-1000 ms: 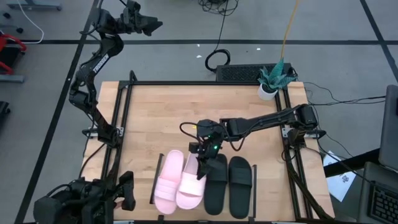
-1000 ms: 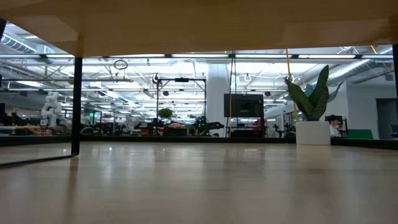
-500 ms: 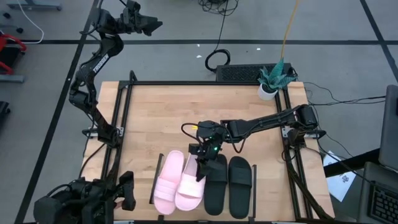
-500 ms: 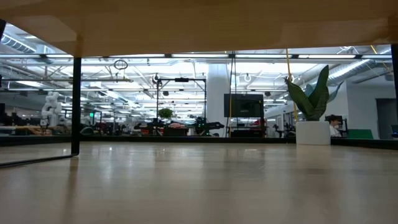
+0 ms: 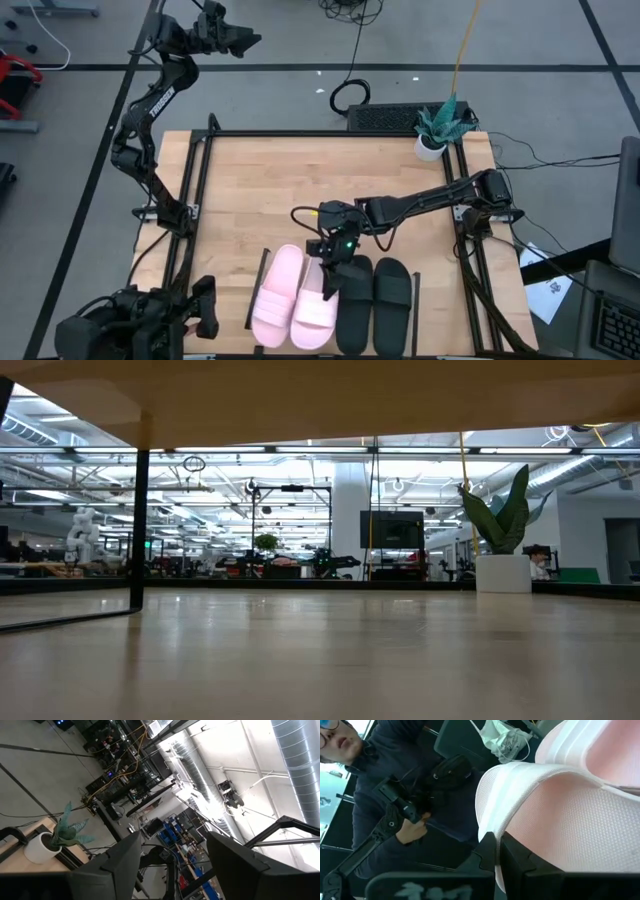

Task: Pick and place slides into the shelf
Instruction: Put the pink slipper on the shelf

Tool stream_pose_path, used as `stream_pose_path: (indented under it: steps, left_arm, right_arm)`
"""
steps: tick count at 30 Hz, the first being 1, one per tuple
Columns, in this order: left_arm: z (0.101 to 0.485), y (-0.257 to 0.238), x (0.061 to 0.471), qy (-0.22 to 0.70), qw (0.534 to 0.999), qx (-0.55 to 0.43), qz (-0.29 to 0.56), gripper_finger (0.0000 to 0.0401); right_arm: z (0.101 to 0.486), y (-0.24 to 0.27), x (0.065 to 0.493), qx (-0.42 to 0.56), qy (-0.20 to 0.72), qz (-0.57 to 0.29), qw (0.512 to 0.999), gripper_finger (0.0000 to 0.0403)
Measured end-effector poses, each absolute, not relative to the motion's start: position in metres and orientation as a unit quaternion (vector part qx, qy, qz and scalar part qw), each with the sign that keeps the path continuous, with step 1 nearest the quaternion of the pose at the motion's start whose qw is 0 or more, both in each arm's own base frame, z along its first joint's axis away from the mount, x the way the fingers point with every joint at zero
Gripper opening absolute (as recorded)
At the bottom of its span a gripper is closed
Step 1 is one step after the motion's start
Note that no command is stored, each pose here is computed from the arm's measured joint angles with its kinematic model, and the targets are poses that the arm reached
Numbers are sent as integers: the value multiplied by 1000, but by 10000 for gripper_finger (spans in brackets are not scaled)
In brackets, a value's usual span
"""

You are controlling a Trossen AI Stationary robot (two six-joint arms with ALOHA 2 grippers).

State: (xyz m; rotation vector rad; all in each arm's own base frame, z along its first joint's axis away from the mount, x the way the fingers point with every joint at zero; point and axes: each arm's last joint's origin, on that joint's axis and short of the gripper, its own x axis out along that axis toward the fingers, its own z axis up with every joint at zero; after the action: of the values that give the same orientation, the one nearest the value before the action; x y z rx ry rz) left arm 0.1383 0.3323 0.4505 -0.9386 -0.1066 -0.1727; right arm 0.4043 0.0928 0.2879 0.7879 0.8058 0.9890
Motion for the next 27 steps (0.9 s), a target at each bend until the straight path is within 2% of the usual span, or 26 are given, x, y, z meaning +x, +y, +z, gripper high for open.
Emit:
stream_pose_path:
  steps: [22,27]
  left_arm:
    - [451,333,138,-60,886,-452,-79,227]
    - [451,333,138,-60,886,-452,-79,227]
  right_arm:
    - [276,91,401,374,386,433,724,0]
    - [275,91,401,374,386,433,724,15]
